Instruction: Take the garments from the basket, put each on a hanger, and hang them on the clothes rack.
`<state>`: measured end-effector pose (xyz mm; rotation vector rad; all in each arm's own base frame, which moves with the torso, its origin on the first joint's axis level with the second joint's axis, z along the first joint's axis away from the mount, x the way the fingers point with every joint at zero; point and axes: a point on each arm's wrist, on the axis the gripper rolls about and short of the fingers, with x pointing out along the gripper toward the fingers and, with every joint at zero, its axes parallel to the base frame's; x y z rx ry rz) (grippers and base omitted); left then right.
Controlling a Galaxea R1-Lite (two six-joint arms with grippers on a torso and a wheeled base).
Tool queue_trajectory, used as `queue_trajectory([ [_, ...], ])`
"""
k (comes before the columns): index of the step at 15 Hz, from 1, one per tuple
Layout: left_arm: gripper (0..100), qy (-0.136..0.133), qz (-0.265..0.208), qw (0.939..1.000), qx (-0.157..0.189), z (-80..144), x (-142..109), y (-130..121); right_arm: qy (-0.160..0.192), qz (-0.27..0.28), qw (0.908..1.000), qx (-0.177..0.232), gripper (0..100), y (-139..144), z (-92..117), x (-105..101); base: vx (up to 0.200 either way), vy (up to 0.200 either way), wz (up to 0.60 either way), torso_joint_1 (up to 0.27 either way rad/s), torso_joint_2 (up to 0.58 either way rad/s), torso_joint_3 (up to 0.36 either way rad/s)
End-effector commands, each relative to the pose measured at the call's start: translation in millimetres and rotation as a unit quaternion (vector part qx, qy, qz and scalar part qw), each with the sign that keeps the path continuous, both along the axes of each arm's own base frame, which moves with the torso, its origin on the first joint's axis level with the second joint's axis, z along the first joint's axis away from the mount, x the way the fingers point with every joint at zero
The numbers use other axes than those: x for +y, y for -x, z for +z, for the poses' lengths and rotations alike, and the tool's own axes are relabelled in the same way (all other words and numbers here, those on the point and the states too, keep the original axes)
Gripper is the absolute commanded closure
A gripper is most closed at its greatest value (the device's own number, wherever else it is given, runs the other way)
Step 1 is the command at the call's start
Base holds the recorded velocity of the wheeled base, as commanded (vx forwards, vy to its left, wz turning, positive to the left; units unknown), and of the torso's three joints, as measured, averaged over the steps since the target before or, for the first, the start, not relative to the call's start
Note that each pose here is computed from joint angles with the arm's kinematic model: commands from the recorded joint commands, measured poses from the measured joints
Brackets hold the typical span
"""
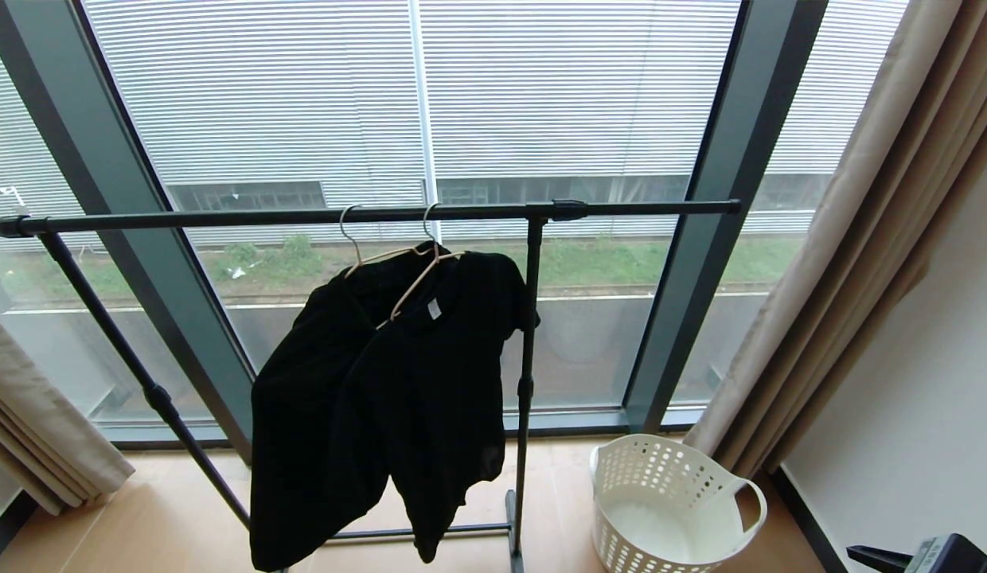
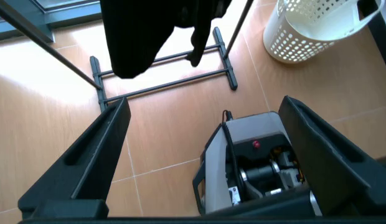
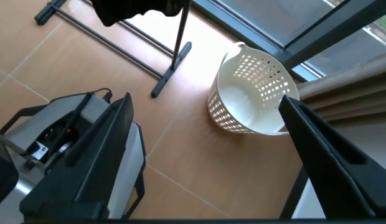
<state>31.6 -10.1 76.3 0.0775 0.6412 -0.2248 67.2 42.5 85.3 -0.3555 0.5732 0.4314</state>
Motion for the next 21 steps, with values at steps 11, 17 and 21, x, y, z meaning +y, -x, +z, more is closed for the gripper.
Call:
queue_trajectory([
  [11, 0, -0.032, 0.195, 0.9668, -0.162, 5.3, 13.5, 26.4, 0.012, -0.308, 0.9199, -0.242, 0, 76.0, -1.2, -49.4, 0.0, 0.0, 0.0, 0.0, 0.0, 0.0],
  [17, 0, 0.025, 0.079, 0.9608, -0.264, 0.3, 10.5, 48.0, -0.069, -0.169, 0.9311, -0.315, 0, 89.9, -5.3, -42.7, 0.0, 0.0, 0.0, 0.0, 0.0, 0.0],
  [21, 0, 0.028, 0.083, 0.9561, -0.28, -0.3, 10.5, 50.5, -0.097, -0.108, 0.948, -0.283, 0, 92.4, -5.4, -39.5, 0.0, 0.0, 0.0, 0.0, 0.0, 0.0],
])
